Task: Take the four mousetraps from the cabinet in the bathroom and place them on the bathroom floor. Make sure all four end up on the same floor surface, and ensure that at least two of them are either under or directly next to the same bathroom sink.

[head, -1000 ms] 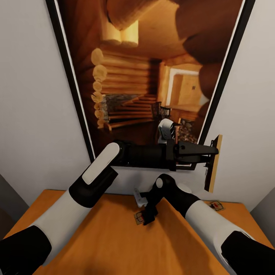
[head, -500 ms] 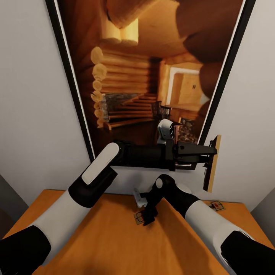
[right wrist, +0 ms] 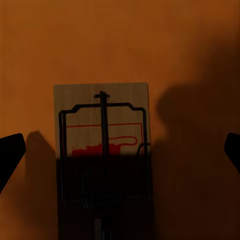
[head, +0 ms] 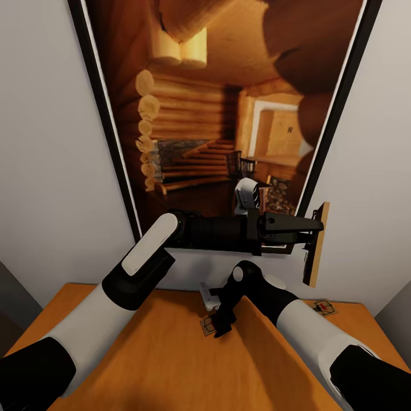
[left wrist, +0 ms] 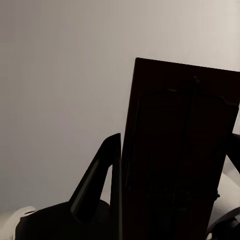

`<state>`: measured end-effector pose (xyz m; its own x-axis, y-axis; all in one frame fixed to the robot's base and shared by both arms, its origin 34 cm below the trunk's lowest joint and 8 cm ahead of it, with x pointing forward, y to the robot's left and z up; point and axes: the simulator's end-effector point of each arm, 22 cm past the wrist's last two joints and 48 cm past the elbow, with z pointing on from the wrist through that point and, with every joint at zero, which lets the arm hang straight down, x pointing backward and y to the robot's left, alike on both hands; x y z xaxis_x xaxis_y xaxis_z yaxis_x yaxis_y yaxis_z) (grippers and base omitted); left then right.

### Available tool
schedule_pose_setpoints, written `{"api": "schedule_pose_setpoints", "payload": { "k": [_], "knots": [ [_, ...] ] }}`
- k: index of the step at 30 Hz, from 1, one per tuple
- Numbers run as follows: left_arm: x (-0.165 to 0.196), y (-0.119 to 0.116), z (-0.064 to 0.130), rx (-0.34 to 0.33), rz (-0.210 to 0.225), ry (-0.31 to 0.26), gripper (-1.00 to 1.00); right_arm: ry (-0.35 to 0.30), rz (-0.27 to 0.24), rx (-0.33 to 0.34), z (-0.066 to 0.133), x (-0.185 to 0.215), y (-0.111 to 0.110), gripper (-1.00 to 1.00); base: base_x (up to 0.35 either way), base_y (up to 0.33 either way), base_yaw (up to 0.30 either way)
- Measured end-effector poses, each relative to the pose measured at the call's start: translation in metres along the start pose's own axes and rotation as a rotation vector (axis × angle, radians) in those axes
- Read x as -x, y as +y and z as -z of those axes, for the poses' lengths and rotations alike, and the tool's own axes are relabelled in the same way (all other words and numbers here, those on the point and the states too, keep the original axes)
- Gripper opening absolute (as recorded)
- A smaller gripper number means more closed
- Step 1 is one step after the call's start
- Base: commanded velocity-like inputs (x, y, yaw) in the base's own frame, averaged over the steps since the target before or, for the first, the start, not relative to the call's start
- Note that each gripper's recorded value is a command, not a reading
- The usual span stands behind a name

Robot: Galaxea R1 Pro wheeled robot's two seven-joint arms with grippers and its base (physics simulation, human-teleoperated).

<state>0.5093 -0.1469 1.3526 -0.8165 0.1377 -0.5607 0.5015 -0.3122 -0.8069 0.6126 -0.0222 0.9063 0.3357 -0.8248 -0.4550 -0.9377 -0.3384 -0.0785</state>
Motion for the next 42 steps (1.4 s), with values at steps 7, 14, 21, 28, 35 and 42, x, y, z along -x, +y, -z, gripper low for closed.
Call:
{"api": "schedule_pose_setpoints", "payload": {
  "k": [7, 14, 21, 28, 35, 42],
  "knots": [
    [-0.001, 0.004, 0.001, 0.0, 0.0, 0.0, -1.0, 0.0, -0.001, 0.001, -0.004, -0.003, -0.001, 1.0, 0.0, 0.0, 0.0],
    [-0.003, 0.01, 0.003, 0.001, -0.001, 0.001, -1.0, 0.0, 0.009, 0.008, -0.006, -0.004, -0.002, 1.0, 0.0, 0.0, 0.0],
    [-0.003, 0.012, 0.004, 0.002, -0.001, 0.0, -1.0, -0.002, 0.015, 0.011, -0.006, -0.004, -0.003, 1.0, 0.0, 0.0, 0.0],
    [-0.004, 0.015, 0.005, 0.002, -0.001, 0.001, -1.0, -0.003, 0.023, 0.016, -0.007, -0.003, -0.003, 1.0, 0.0, 0.0, 0.0],
    [-0.005, 0.02, 0.006, 0.002, -0.001, 0.0, -1.0, -0.006, 0.035, 0.026, -0.008, -0.002, -0.003, 1.0, 0.0, 0.0, 0.0],
    [-0.005, 0.02, 0.007, 0.003, -0.001, -0.001, -1.0, -0.008, 0.038, 0.065, -0.009, -0.002, 0.007, -1.0, 0.0, 0.0, 0.0]
  ]
}}
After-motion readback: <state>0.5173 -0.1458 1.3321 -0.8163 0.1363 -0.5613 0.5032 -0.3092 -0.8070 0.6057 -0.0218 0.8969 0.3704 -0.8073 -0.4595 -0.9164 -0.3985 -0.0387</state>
